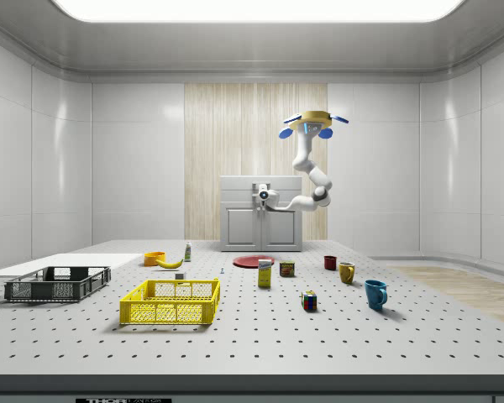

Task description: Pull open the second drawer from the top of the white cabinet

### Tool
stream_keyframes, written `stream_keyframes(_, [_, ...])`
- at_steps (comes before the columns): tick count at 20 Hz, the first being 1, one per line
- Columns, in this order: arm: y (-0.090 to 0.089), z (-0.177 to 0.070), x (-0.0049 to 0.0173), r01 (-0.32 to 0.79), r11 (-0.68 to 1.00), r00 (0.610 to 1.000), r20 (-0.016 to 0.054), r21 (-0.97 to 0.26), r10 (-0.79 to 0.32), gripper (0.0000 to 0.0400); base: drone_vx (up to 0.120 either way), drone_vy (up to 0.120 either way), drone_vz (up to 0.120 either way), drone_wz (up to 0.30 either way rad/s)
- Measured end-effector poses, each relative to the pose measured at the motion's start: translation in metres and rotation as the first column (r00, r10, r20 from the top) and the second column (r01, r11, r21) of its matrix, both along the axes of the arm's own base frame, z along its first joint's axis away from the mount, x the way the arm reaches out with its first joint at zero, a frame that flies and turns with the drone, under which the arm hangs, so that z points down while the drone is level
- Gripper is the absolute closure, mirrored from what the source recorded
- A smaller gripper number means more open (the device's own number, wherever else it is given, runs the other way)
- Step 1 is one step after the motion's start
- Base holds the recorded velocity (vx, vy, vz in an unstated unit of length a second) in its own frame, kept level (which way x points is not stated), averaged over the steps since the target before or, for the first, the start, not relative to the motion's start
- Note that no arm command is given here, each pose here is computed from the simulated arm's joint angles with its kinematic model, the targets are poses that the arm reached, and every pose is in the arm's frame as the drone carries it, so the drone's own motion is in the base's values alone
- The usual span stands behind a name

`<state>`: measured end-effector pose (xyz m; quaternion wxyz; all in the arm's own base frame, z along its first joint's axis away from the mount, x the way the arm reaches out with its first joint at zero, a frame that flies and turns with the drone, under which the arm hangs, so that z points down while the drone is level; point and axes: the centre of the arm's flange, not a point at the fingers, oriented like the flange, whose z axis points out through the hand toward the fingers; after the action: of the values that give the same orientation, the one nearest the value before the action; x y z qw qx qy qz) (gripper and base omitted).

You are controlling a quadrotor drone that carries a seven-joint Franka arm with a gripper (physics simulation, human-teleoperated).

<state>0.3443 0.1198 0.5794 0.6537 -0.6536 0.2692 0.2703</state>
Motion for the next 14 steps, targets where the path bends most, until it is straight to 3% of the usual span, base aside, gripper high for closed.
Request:
stream_keyframes(2, [0.001,0.0,0.0,0.0,1.0,1.0,0.0,0.0,0.0,0.0188,0.0,0.0,0.0,0.0])
stream_keyframes(4, [0.001,0.0,0.0,0.0,1.0,1.0,-0.0001,0.0,0.0,0.0228,0.0,0.0,0.0,0.0])
stream_keyframes(6, [0.001,0.002,-0.0005,-0.002,1.0,1.0,-0.0214,-0.011,0.002,0.0222,0.0,0.0,0.0,0.0])
stream_keyframes(7, [0.001,0.001,-0.0004,-0.002,1.0,1.0,-0.021,-0.013,0.002,0.0227,0.0,0.0,0.0,0.0])
stream_keyframes(8, [0.002,-0.004,0.0012,-0.001,1.0,1.0,0.0179,-0.007,0.001,0.0244,0.0,0.0,0.0,0.0])
stream_keyframes(10, [0.002,-0.003,0.0008,-0.001,1.0,1.0,0.0144,-0.005,0.001,0.0261,0.0,0.0,0.0,0.0])
stream_keyframes(11, [0.003,-0.009,0.0024,0.0,1.0,0.999,0.0508,0.002,-0.001,0.0259,0.0,0.0,0.0,0.0])
stream_keyframes(14, [0.0,-0.005,0.0013,0.0,1.0,1.0,0.0315,0.0,0.0,0.0277,0.0,0.0,0.0,0.0])
